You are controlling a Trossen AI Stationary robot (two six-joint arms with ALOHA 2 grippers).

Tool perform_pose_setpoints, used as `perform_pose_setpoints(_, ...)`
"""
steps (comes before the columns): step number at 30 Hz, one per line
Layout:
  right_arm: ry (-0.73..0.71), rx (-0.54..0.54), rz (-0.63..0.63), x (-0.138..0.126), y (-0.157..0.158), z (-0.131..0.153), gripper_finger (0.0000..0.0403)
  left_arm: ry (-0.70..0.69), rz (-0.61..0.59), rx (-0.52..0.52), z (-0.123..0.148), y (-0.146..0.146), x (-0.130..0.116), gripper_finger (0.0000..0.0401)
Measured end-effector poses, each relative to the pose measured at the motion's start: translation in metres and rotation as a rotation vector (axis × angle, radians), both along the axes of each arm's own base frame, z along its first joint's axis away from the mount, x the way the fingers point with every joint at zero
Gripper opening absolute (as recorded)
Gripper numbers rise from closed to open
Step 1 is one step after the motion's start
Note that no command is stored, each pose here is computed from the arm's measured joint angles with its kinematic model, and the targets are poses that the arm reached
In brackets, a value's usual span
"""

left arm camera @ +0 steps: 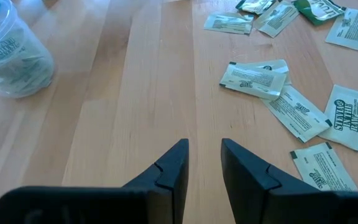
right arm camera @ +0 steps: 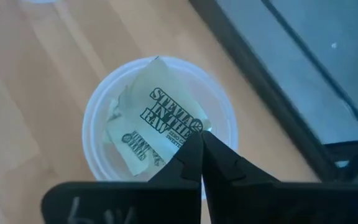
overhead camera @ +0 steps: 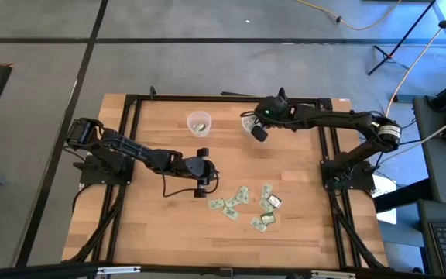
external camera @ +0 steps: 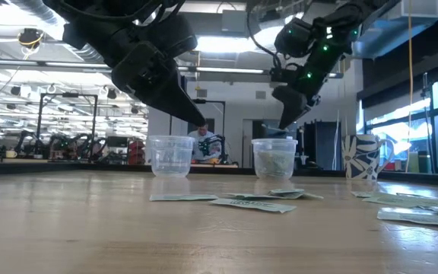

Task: Pick and place Stevia / Truvia into bins
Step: Put the stevia packet into the right transparent container

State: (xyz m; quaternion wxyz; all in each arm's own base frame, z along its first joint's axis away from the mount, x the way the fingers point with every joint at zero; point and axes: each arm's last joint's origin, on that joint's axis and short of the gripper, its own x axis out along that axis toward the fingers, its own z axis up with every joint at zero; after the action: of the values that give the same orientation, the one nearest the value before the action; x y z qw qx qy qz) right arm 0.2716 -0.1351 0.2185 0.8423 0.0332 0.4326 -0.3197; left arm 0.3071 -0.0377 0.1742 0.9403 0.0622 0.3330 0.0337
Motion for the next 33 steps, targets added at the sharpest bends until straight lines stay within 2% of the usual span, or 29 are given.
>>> perform_pose_setpoints(8, 0.008, 0.019, -0.007, -0.005, 0.003, -0.014, 0.0004, 0.0, 0.0, 0.0, 0.0, 0.0, 0.0, 0.0088)
perform_pose_setpoints(18, -0.005, 0.014, -0.009, -0.005, 0.002, -0.014, 0.0009, 0.0, 0.0, 0.0, 0.0, 0.0, 0.0, 0.0088)
perform_pose_setpoints(26, 0.004, 0.018, -0.009, -0.005, 0.002, -0.013, 0.006, 0.0, 0.0, 0.0, 0.0, 0.0, 0.0, 0.0088)
perform_pose_setpoints(30, 0.0, 0.029, -0.013, -0.001, 0.004, -0.002, 0.0084, 0.0, 0.0, 0.0, 0.0, 0.0, 0.0, 0.0088)
perform_pose_setpoints(33, -0.002, 0.077, 0.063, 0.004, 0.014, 0.005, 0.0088, 0.0, 0.0, 0.0, 0.0, 0.0, 0.0, 0.0088)
